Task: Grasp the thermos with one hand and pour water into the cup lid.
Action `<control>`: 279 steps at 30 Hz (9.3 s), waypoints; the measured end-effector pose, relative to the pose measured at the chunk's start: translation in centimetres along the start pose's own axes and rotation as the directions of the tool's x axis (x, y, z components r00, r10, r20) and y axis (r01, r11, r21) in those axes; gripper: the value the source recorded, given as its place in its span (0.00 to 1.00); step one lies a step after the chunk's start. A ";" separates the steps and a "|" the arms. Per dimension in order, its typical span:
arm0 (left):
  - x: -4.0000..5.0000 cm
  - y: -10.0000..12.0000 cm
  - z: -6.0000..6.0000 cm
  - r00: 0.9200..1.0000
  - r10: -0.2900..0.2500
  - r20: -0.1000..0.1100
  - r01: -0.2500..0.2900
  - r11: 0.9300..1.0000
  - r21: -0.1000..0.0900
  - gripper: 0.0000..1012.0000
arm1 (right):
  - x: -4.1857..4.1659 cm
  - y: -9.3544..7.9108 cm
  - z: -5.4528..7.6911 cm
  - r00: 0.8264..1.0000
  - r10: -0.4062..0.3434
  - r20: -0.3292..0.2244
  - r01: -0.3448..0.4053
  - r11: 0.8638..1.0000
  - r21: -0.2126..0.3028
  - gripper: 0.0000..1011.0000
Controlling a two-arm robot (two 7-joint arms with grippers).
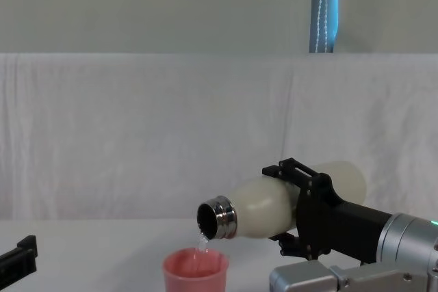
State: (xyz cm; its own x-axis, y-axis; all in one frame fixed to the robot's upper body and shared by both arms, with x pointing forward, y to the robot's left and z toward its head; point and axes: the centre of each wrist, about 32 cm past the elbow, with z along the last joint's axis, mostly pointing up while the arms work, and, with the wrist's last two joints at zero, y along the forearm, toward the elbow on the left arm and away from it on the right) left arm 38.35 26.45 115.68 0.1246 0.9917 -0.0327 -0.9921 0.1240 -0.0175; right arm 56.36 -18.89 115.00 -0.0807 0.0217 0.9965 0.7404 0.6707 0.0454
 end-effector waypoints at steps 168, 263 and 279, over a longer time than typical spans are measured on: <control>0.00 0.0 0.0 1.000 0.000 0.000 0.000 1.000 0.000 0.99 | 2.64 -5.1 4.0 0.038 -0.185 -0.982 0.006 0.983 -0.185 0.95; 0.00 0.0 0.0 1.000 0.000 0.000 0.000 1.000 0.000 0.99 | 0.61 -1.6 1.6 0.069 -0.259 -0.963 0.002 0.966 -0.260 0.95; 0.00 0.0 0.0 1.000 0.000 0.000 0.000 1.000 0.000 0.99 | 0.59 -1.7 1.6 0.070 -0.258 -0.964 0.002 0.966 -0.259 0.99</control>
State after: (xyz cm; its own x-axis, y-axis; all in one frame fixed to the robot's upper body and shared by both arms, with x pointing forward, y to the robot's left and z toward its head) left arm 38.35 26.45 115.68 0.1245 0.9917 -0.0327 -0.9921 0.1240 -0.0175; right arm 53.98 -18.77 115.39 0.4462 -0.8861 0.1253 0.8877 0.4560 0.0636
